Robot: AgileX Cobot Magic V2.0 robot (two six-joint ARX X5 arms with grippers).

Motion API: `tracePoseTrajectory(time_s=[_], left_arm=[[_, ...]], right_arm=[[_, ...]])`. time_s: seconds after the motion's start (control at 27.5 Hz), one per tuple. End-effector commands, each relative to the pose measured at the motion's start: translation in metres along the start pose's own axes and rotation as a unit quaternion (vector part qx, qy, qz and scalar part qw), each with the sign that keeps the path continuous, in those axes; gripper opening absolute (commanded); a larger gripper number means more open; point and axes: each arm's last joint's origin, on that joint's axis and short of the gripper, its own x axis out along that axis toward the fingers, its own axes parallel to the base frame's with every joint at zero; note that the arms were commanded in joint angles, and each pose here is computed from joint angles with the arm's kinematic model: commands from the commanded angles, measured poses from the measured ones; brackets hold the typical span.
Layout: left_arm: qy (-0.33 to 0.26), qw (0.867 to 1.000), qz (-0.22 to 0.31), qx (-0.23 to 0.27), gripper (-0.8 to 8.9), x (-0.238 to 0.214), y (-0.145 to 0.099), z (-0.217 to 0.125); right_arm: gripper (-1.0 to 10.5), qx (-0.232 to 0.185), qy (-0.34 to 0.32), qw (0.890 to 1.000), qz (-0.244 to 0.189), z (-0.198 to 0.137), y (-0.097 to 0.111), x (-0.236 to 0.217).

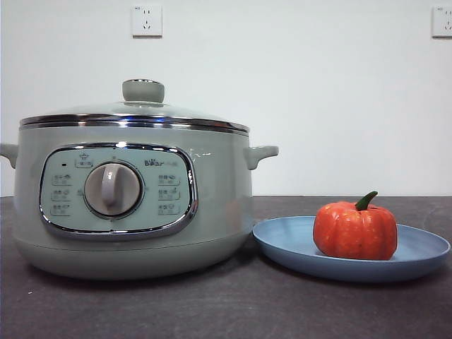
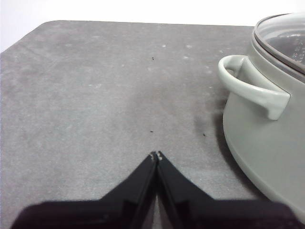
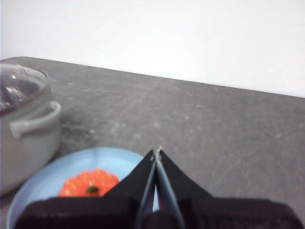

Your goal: Take the pumpkin out from the steamer,put the pumpkin in the blue plate,close the lid

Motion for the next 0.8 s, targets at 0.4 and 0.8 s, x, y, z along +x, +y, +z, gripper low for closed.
tracePoseTrajectory(time_s=[0.4, 0.8], left_arm=[[0.006, 1.0, 0.001, -0.004, -0.03, 0.002, 0.001, -0.005], [0.006, 1.0, 0.001, -0.004, -0.03, 0.002, 0.001, -0.005]], right_arm=[[0.0, 0.011, 0.032, 0.999, 0.001, -0.038, 0.003, 0.006], [0.0, 0.026, 0.048, 0.999, 0.003, -0.047, 0.004, 0.004]])
